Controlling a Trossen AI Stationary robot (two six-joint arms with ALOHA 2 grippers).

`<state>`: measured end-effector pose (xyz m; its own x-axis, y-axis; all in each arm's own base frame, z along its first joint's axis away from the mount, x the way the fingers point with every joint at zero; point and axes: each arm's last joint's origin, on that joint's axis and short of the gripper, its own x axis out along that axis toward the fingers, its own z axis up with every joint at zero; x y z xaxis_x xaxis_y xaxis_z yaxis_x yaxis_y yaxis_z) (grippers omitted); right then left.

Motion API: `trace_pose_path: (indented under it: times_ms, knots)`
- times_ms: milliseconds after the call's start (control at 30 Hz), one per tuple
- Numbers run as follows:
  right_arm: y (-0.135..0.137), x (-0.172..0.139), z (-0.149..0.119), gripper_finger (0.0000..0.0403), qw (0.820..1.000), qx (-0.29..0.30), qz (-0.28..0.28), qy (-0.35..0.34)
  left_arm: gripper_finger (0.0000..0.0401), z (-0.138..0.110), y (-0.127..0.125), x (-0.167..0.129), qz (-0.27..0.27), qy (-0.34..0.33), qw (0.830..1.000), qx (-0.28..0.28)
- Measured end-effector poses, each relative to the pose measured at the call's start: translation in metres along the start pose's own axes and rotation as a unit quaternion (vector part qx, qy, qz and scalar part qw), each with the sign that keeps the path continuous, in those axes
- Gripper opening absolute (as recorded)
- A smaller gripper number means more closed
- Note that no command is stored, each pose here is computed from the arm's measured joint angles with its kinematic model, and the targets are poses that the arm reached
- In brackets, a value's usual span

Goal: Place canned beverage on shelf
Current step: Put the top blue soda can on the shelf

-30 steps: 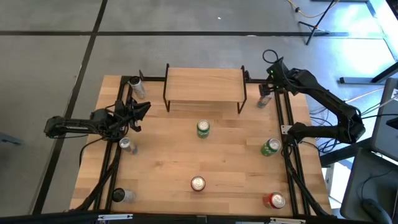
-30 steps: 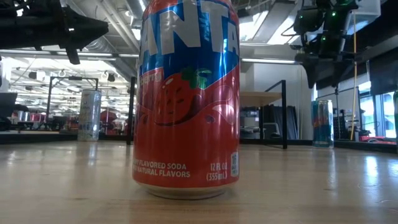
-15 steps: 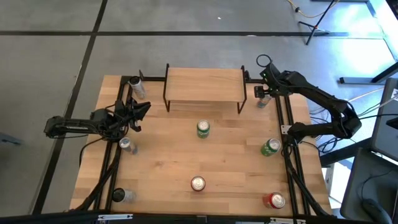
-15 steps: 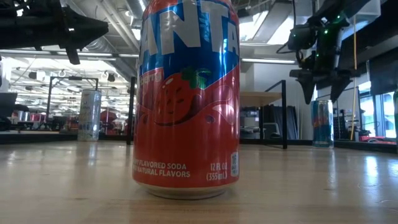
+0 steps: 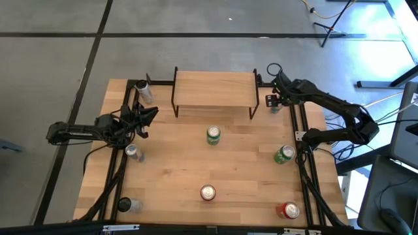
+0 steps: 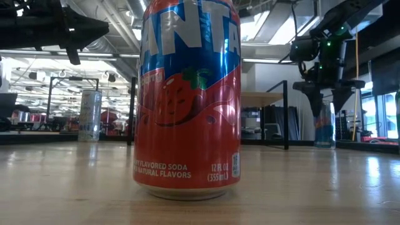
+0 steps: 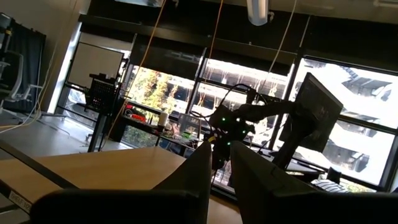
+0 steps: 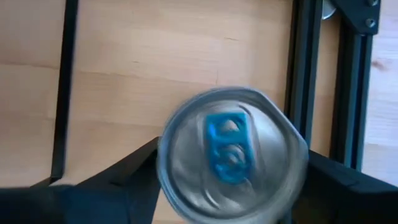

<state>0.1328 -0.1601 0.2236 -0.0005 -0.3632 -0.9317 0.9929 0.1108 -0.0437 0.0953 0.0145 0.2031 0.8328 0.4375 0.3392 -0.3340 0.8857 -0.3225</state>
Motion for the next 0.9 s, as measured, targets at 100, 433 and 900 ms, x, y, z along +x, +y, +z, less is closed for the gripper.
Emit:
trace_pose_path:
  times_ms: [100, 433, 900]
  knots:
    - [0.001, 0.002, 0.0, 0.0229, 1.0, -0.009, 0.002, -0.011, 0.0053, 0.0, 0.0, 0.0, 0.0, 0.0, 1.0, 0.003]
    - [-0.005, -0.037, 0.008, 0.0203, 0.998, -0.049, 0.026, -0.016, 0.0053, 0.001, 0.0, 0.0, 0.003, -0.004, 0.999, -0.033]
    - [-0.028, -0.151, 0.015, 0.0204, 0.988, -0.077, 0.129, -0.031, 0.0163, -0.004, 0.0, 0.0, -0.002, 0.024, 0.998, -0.052]
